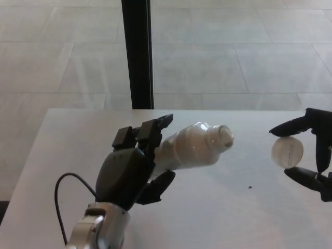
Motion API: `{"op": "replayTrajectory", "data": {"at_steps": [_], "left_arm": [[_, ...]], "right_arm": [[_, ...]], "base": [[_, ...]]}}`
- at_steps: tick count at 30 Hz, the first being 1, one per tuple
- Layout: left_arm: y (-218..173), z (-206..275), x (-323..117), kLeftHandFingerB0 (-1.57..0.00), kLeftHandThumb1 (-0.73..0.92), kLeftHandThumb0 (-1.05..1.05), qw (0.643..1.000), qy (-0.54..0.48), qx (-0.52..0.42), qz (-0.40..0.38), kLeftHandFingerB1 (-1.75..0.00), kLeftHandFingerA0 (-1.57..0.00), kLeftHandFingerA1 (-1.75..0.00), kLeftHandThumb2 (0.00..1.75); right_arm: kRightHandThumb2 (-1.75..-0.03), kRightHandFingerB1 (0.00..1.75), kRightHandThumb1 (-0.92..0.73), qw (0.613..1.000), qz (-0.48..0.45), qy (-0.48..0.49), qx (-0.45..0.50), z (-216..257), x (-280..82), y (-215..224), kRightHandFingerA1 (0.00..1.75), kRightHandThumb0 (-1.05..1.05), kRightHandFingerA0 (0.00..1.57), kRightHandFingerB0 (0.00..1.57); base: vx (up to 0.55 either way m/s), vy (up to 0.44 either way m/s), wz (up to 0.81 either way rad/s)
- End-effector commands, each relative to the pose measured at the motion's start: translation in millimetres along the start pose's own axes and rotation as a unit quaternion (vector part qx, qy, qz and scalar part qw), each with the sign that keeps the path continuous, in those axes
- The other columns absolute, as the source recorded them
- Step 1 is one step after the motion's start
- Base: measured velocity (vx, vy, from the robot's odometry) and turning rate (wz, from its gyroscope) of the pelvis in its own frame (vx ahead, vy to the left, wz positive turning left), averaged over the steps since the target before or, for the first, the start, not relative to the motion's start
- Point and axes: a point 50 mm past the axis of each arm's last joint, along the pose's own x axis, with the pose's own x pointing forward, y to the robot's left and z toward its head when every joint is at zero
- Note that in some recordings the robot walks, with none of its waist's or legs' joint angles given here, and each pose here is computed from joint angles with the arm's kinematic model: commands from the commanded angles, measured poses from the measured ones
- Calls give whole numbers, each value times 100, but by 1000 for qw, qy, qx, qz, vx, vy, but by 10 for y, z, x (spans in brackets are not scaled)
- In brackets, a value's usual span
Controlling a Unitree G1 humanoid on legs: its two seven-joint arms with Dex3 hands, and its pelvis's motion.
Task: The robot uses its left hand to to lift the bottle kept on the middle of the desk and tilts it towards its right hand. It then uses its right hand to rotate its cap to open it and places the bottle and cap back on the desk
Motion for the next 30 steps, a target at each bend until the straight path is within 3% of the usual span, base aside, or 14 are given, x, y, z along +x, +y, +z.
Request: {"op": "replayTrajectory", "data": {"at_steps": [1,2,5,8,10,14,15,18,19,20,25,28,29,30], "left_arm": [[583,-170,260,-49,75,-32,879,214,278,-322,-51,-57,-79,64],[506,-189,210,-46,70,-32,874,226,263,-340,-53,-63,-104,65],[301,-195,90,-50,67,-32,871,241,223,-365,-57,-63,-102,67],[129,-196,-41,-56,63,-34,871,254,194,-372,-73,-70,-148,77],[65,-181,-72,-45,62,-35,868,254,199,-378,-64,-71,-148,77],[-144,-115,-202,-57,59,-30,879,254,162,-370,-76,-70,-149,83],[-187,-104,-222,-45,73,-35,880,245,166,-372,-71,-51,-115,78],[-234,-93,-265,-43,77,-35,886,229,179,-361,-75,-56,-110,80],[-246,-95,-276,-46,75,-33,894,240,160,-344,-77,-54,-118,80],[-268,-79,-306,-62,71,-28,908,239,132,-318,-105,-75,-163,83],[-292,-47,-387,-68,63,-26,926,209,123,-288,-117,-78,-165,90],[-309,-26,-415,-67,67,-28,925,226,109,-285,-117,-79,-165,89],[-307,-17,-443,-67,69,-29,924,227,108,-289,-114,-76,-161,88],[-310,-11,-465,-65,67,-26,923,220,116,-294,-106,-75,-157,86]], "right_arm": [[-67,70,-62,973,134,189,5,-540,-609,999,155,-29,97,96],[-69,71,-62,969,147,198,-3,-545,-629,1090,153,-30,95,97],[-73,74,-60,966,158,207,-3,-564,-674,1258,153,-29,96,98],[-70,74,-59,961,168,221,-2,-593,-712,1350,147,-28,96,96],[-70,73,-61,957,171,234,-4,-610,-718,1379,148,-30,96,96],[-74,75,-60,951,174,256,-7,-679,-764,1463,145,-28,96,97],[-73,73,-61,948,176,263,-12,-701,-781,1474,145,-30,96,96],[-70,69,-61,941,187,280,-27,-778,-811,1489,134,-31,99,98],[-70,72,-62,937,190,293,-28,-812,-825,1497,134,-31,97,96],[-72,74,-62,929,199,309,-37,-889,-869,1502,132,-28,95,96],[-63,62,-59,879,242,397,-105,-1161,-1044,1588,95,-34,90,93],[-57,59,-59,850,238,450,-137,-1277,-1091,1625,94,-34,87,83],[-63,61,-60,843,232,466,-136,-1287,-1104,1653,118,-32,83,76],[-63,58,-69,832,222,489,-141,-1315,-1091,1672,102,-38,76,70]], "base": [[0,0,0],[0,0,0],[0,0,0],[0,0,0],[0,0,0],[0,0,0],[0,0,0],[0,0,0],[0,0,0],[0,0,0],[0,0,0],[0,0,0],[0,0,0],[0,0,0]]}}
